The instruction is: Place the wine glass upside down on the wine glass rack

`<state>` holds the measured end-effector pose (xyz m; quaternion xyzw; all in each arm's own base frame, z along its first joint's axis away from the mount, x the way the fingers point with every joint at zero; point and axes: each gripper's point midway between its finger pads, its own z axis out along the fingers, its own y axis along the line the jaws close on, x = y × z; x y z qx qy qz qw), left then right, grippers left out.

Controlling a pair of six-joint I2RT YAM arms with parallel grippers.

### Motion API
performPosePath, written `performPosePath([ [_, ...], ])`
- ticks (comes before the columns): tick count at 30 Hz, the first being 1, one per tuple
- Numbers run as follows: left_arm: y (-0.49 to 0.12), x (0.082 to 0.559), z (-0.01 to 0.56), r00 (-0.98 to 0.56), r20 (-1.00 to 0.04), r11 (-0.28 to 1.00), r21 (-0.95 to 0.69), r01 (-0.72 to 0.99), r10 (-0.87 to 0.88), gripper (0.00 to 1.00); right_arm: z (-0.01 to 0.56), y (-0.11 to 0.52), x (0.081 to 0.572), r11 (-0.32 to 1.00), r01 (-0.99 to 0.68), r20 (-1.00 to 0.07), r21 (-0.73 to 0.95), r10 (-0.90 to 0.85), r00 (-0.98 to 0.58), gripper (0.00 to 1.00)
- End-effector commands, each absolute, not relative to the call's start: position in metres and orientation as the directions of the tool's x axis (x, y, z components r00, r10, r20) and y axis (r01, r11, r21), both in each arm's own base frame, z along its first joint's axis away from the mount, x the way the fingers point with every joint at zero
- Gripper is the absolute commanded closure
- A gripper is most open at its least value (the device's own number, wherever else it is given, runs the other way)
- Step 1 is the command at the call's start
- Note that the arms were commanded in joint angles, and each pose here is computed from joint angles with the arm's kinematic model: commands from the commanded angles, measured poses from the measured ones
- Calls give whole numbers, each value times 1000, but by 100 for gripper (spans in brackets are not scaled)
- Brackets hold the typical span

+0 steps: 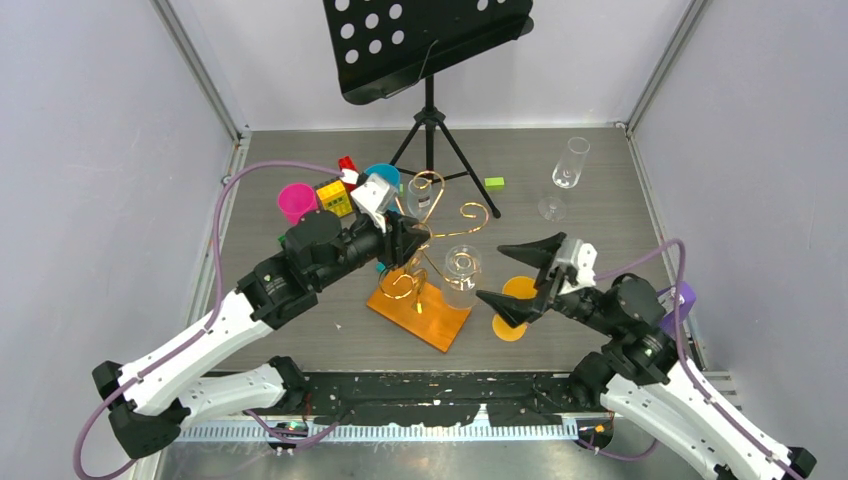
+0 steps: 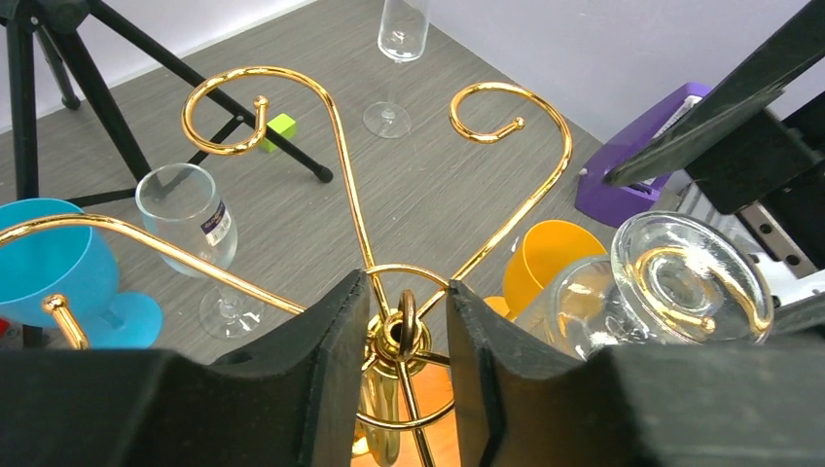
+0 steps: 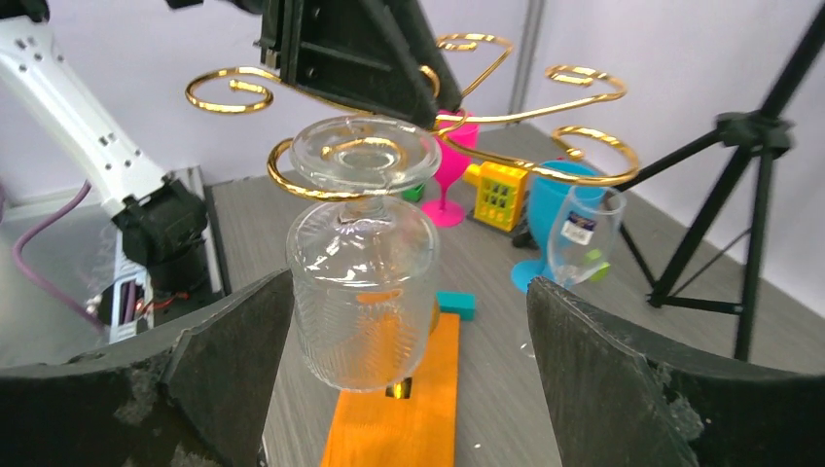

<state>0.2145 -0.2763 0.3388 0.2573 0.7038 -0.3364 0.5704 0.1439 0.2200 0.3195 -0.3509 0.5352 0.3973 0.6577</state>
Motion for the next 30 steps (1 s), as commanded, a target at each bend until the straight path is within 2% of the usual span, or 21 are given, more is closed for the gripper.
performPosePath([
  [1,-271,215,347,-200,-979,651,-184,737,-51,58,346,194,148,553,-833,-964,-8,218,154,5],
  [9,-264,206,370,-183,-978,634,-204,745,-100,37,344,169,156,653,-750,-963,104,255,88,5],
  [12,-259,202,384,-170,-978,630,-209,748,-122,32,340,161,161,685,-708,-958,172,284,43,4],
  [17,-245,193,416,-140,-977,633,-210,745,-160,27,326,141,180,779,-544,-943,312,324,-77,1],
  [19,-236,190,428,-123,-977,641,-206,740,-171,26,319,132,185,813,-462,-935,354,325,-144,5],
  [23,-218,186,448,-86,-979,672,-188,716,-184,25,299,111,186,884,-297,-917,361,279,-285,18],
  [26,-208,187,454,-69,-982,699,-175,693,-177,22,278,95,188,939,-170,-898,298,216,-383,29],
  [30,-202,188,459,-49,-988,718,-141,681,-148,21,257,85,177,973,-102,-840,208,124,-528,34],
])
